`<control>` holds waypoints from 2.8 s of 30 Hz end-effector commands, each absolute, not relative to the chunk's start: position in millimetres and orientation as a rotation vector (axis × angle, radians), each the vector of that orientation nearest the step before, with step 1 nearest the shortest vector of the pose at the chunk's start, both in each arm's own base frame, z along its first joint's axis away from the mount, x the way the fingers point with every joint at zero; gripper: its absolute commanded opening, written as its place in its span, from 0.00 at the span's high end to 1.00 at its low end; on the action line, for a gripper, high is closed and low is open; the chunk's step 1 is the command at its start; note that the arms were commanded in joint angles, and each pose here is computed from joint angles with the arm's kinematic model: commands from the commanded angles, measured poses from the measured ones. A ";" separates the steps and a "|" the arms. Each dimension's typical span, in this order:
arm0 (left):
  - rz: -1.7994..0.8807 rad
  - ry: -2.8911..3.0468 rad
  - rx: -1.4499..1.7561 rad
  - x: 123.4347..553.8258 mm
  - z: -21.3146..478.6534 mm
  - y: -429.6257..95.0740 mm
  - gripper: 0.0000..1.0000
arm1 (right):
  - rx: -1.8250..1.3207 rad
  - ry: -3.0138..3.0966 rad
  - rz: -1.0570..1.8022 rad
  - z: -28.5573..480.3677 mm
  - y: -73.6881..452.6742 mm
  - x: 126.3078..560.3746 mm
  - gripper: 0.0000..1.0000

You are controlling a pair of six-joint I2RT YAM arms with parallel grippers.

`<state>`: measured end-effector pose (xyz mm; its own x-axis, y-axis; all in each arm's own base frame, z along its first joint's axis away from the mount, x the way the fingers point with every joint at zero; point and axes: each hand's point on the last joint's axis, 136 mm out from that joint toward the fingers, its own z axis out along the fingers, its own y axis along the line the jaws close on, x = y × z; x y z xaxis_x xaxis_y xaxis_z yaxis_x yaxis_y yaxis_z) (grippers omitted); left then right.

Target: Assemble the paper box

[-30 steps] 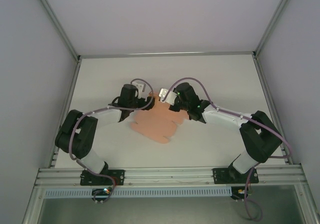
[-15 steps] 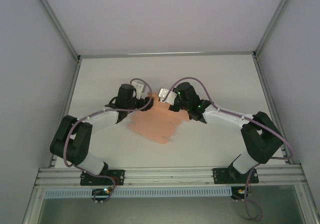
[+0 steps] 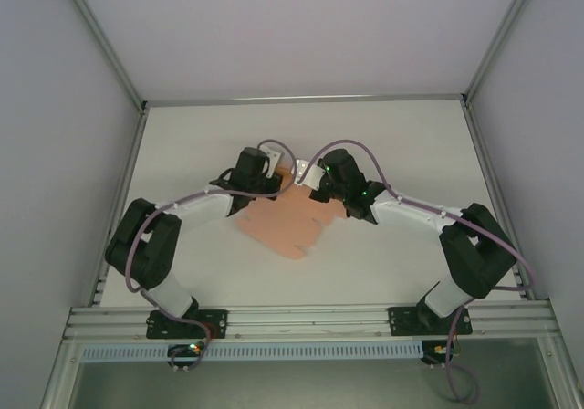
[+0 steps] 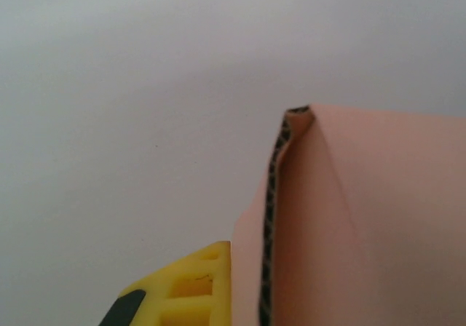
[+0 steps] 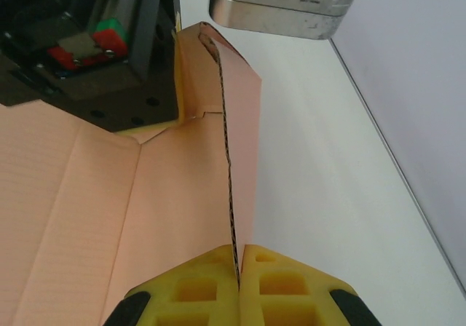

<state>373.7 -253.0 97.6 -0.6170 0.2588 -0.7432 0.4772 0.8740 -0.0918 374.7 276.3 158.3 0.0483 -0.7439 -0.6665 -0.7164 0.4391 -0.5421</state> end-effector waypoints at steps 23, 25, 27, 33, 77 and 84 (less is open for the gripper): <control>-0.301 2.245 0.322 377.8 96.8 -227.3 0.21 | -1.272 1.604 0.016 169.8 294.8 377.7 1.00; -0.382 2.198 0.318 368.2 107.0 -228.5 0.02 | -1.282 1.585 -0.005 166.8 295.7 380.5 1.00; -0.423 2.169 0.302 362.1 114.9 -222.6 0.00 | -1.304 1.557 -0.039 161.8 295.9 384.8 1.00; -0.467 2.204 0.237 362.5 115.2 -199.0 0.00 | -1.396 1.450 -0.117 146.4 301.7 391.2 0.99; 0.012 2.167 0.336 387.3 92.4 -219.7 1.00 | -0.913 1.616 0.036 196.5 229.5 389.5 0.10; -0.050 2.146 0.321 382.1 98.8 -221.6 1.00 | -0.643 1.888 0.039 196.5 156.4 422.2 0.04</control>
